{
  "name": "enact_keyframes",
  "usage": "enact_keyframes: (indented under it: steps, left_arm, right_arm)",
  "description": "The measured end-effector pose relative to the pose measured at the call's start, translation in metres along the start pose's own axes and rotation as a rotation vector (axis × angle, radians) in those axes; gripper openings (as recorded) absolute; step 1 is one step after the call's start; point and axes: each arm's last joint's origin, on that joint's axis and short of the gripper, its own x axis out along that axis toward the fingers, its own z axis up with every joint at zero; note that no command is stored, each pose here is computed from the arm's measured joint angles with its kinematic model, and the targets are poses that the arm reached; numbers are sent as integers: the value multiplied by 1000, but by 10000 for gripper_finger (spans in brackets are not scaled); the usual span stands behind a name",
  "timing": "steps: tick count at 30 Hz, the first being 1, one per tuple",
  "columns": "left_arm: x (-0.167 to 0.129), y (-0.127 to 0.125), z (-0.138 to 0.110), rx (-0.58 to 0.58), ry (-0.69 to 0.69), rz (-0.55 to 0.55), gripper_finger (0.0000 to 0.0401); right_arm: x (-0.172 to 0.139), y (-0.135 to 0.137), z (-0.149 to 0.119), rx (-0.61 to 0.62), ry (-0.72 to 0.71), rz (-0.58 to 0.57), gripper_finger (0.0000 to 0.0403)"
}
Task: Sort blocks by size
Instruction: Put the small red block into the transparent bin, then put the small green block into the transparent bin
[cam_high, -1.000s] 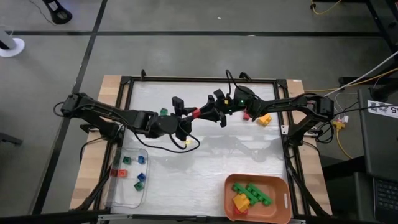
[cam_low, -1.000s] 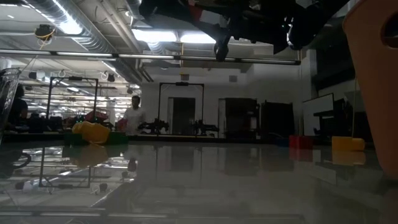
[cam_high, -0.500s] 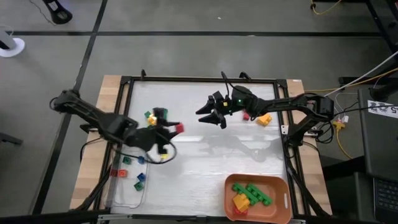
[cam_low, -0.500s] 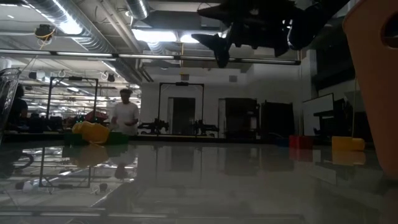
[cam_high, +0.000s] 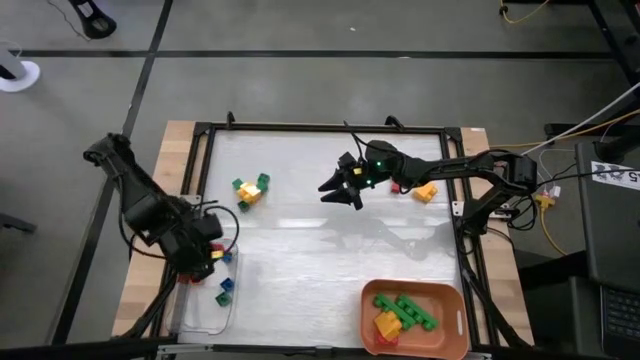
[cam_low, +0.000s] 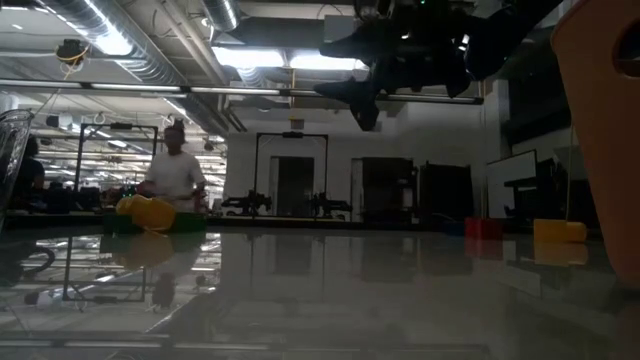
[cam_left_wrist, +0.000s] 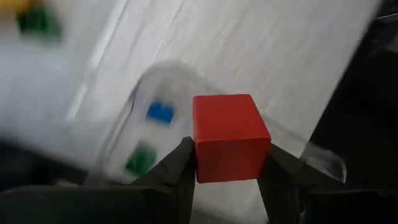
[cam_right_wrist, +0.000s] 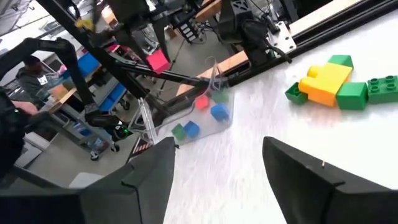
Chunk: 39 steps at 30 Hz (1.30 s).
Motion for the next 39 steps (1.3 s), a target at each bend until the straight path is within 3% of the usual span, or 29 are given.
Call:
enact_keyframes:
  steps: [5, 13, 19, 23, 30, 39]
  left_arm:
    - [2, -2, -13, -146, 113, 43, 130]
    - [11, -9, -17, -147, 139, 85, 175]
    - [19, -14, -16, -33, 140, 112, 205]
    - [21, -15, -13, 64, 49, 135, 209]
    - [23, -5, 16, 86, -261, 270, 210]
    - [30, 35, 86, -24, -304, 447, 210]
  right_arm:
    - [0, 0, 0, 0, 0, 0, 239]
    - [0, 0, 0, 2, 2, -1, 239]
    - [0, 0, -1, 3, 3, -2, 239]
    - [0, 0, 0, 3, 3, -2, 239]
    - [0, 0, 0, 2, 3, -2, 239]
    - [0, 0, -1, 3, 3, -2, 239]
